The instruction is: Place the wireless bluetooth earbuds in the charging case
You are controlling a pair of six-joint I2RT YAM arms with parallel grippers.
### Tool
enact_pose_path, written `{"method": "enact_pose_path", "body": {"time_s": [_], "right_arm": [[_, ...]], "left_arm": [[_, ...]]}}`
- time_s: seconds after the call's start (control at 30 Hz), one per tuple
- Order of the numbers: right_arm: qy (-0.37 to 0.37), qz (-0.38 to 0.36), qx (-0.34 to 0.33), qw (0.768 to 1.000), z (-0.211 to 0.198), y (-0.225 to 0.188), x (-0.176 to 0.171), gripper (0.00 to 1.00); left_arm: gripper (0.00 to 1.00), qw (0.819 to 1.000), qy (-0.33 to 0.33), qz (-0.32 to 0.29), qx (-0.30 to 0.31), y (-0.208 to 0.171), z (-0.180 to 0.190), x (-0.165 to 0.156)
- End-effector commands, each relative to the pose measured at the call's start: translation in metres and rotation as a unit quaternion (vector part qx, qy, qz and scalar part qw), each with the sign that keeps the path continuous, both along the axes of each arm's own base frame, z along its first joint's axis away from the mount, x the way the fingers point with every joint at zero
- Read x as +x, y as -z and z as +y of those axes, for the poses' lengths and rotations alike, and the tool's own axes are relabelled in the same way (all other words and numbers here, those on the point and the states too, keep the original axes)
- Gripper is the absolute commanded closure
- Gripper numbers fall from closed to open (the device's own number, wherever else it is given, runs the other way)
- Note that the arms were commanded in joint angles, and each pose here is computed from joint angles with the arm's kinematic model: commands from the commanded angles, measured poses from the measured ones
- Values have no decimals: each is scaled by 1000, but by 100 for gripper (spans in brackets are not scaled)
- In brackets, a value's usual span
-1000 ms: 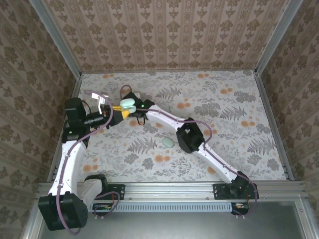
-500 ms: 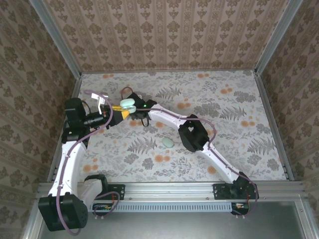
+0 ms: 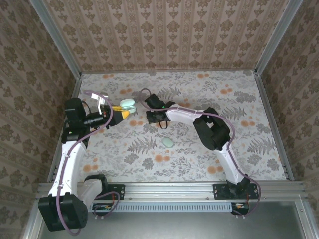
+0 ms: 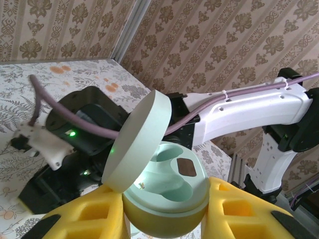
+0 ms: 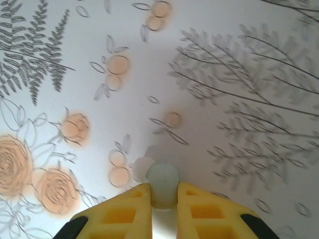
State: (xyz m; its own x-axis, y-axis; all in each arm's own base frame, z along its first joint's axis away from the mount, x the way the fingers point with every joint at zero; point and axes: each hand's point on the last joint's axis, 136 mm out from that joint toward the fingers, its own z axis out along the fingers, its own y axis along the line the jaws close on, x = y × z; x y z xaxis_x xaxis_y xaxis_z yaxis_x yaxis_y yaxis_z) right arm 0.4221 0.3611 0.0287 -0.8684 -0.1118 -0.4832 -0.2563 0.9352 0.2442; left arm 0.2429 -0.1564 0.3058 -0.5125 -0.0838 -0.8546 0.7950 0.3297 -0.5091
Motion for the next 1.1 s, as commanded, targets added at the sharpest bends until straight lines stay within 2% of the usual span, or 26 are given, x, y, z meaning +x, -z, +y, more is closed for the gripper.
{"method": "enact_pose_path", "body": {"time_s": [0.0,0.37,0.53,0.73,0.87,1.07], "right_arm": [[-17,2,31,999,-5,-18,-12,85],[-53,73,-32,995,-84,-4,-75,84],[-53,85,-58,993,-113,-9,-75,69],[-44,83,-60,994,-133,-33,-72,57],[-6,86,-51,995,-139,-50,-75,58],[45,110,13,993,-130,-50,-85,66]], "left_arm": [[85,1000,7,-9,-2,-6,0,-6],[84,999,31,0,9,7,-18,-3],[84,999,44,2,12,13,-35,0],[84,999,49,4,14,17,-42,2],[85,999,48,3,17,19,-42,2],[85,999,46,7,18,24,-42,4]]}}
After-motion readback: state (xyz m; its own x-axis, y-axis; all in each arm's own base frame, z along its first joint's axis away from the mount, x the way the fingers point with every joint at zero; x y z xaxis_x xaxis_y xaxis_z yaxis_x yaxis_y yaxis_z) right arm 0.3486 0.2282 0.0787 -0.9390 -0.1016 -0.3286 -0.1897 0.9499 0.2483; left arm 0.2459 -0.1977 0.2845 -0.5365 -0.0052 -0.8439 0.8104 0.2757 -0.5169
